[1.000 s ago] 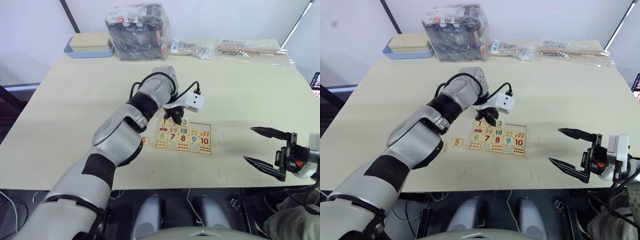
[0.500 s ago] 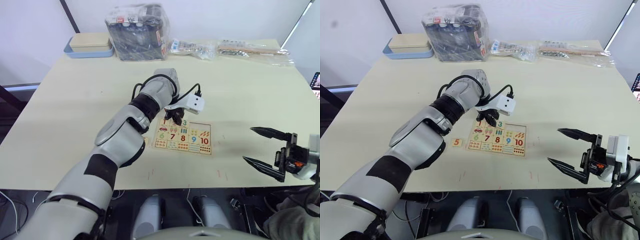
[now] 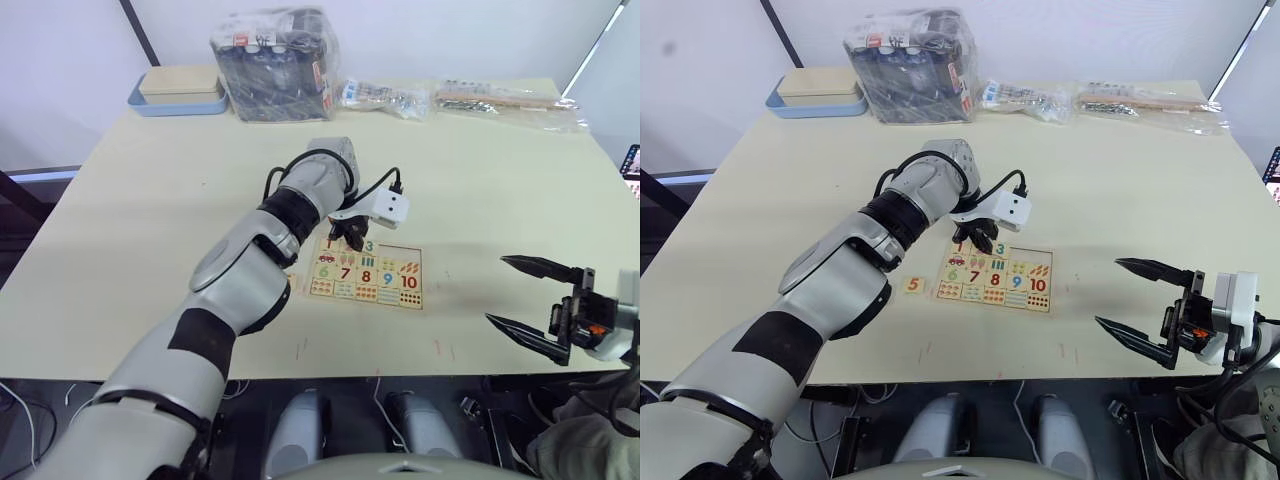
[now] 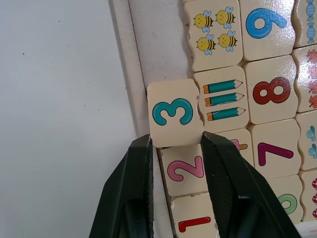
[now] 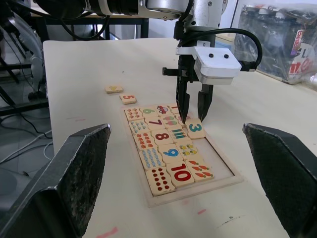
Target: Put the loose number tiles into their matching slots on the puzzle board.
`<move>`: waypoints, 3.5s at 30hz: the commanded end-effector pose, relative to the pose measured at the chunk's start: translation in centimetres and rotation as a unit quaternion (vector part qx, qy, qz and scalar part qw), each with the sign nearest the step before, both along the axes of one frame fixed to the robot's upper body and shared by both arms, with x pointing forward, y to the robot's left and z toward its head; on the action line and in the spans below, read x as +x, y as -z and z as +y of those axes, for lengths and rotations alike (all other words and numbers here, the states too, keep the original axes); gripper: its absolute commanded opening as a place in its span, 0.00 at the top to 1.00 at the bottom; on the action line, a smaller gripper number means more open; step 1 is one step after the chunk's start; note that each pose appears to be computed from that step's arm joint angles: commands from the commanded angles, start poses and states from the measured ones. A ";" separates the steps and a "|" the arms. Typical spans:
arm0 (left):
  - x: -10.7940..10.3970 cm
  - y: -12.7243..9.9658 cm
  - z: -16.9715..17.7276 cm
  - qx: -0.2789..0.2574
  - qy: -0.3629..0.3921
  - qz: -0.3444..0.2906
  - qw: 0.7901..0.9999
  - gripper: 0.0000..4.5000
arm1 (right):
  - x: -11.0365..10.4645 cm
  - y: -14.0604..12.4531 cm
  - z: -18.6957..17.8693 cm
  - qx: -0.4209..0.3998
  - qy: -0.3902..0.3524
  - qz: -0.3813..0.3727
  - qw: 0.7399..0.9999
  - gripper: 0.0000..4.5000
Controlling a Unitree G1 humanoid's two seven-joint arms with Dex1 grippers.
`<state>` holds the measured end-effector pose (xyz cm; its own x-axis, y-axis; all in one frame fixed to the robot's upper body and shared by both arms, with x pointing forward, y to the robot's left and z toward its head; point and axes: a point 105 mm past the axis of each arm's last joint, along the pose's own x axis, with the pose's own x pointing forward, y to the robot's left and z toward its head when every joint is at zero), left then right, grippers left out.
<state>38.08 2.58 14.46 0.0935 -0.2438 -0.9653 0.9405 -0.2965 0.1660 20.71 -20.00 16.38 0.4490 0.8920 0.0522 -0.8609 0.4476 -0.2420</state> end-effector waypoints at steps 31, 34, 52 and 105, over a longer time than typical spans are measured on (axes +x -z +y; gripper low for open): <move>0.2 -1.9 0.0 -0.040 -0.012 -0.002 0.999 0.32 | -0.4 -0.8 0.0 0.004 0.001 -0.021 1.000 0.00; 0.3 -3.4 0.5 -0.065 -0.016 -0.004 0.998 0.32 | -0.4 -0.8 0.0 0.005 0.001 -0.021 1.000 0.00; 0.1 -2.2 0.8 -0.330 -0.063 0.023 0.942 0.32 | -0.5 -0.5 0.3 0.015 0.000 -0.013 1.000 0.00; 1.6 1.3 1.5 -0.283 -0.044 -0.026 0.958 1.00 | -0.9 -0.4 0.5 0.018 0.009 -0.009 1.000 0.00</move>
<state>39.53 4.69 11.93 0.1753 -0.7053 -0.6869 0.9585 -0.0371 0.2827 20.06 -19.69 15.75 0.4744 0.8778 0.0663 -0.8542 0.4773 -0.2062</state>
